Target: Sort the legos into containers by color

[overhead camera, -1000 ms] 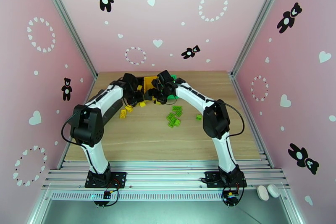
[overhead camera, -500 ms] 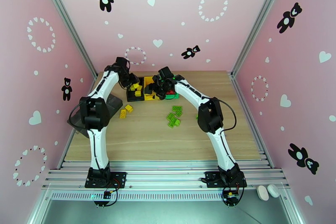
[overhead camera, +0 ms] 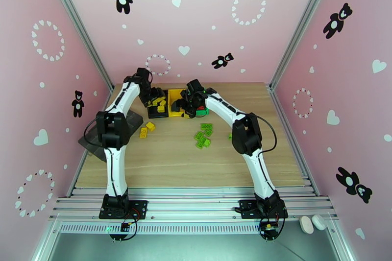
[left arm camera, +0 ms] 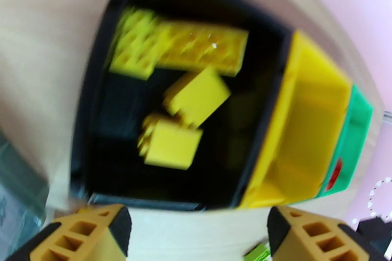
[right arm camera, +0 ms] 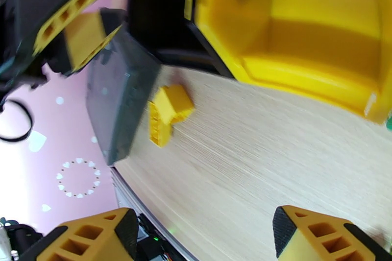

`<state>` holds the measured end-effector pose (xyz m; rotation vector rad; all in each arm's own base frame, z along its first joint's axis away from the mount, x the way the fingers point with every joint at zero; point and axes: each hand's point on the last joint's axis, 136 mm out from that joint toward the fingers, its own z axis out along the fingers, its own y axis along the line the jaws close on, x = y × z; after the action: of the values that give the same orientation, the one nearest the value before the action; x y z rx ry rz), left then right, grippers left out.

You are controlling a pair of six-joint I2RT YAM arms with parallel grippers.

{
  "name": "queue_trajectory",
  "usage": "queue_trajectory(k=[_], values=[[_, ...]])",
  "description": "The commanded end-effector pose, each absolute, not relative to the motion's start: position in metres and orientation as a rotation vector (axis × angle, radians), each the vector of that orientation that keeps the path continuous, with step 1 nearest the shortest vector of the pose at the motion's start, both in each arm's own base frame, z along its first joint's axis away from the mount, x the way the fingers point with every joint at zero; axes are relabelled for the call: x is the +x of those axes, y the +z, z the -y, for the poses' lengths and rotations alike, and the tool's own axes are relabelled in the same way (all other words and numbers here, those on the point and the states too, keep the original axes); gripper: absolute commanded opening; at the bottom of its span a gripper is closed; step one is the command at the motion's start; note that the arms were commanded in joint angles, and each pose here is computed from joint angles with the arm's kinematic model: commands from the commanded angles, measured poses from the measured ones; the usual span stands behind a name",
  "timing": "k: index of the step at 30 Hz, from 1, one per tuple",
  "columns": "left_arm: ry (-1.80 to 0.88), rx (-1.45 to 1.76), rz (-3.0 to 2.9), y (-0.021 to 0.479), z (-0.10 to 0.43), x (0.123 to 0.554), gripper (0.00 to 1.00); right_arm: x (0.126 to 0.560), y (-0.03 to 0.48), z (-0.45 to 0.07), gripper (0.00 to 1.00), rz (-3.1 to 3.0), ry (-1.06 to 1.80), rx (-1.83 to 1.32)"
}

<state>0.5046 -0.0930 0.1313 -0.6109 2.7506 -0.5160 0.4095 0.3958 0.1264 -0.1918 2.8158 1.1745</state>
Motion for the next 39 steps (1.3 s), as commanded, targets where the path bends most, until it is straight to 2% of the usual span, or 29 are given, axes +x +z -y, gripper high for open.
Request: queue_trajectory(k=[1, 11, 18, 26, 39], values=[[-0.469, -0.56, -2.676, 0.164, 0.083, 0.488, 0.78, 0.393, 0.154, -0.393, 0.78, -2.776, 1.15, -0.251], [-0.269, -0.573, -2.765, 0.13, 0.061, 0.41, 0.75, 0.36, 0.152, -0.397, 0.78, -2.796, 1.12, -0.314], [-0.152, -0.617, -2.825, 0.096, 0.047, 0.374, 0.73, 0.34, 0.151, -0.401, 0.78, -2.813, 1.088, -0.392], [-0.056, -0.622, -2.878, 0.065, 0.037, 0.36, 0.71, 0.322, 0.148, -0.407, 0.77, -2.831, 1.058, -0.461], [0.007, -0.584, -2.948, 0.029, 0.034, 0.36, 0.64, 0.319, 0.147, -0.401, 0.77, -2.844, 1.042, -0.485]])
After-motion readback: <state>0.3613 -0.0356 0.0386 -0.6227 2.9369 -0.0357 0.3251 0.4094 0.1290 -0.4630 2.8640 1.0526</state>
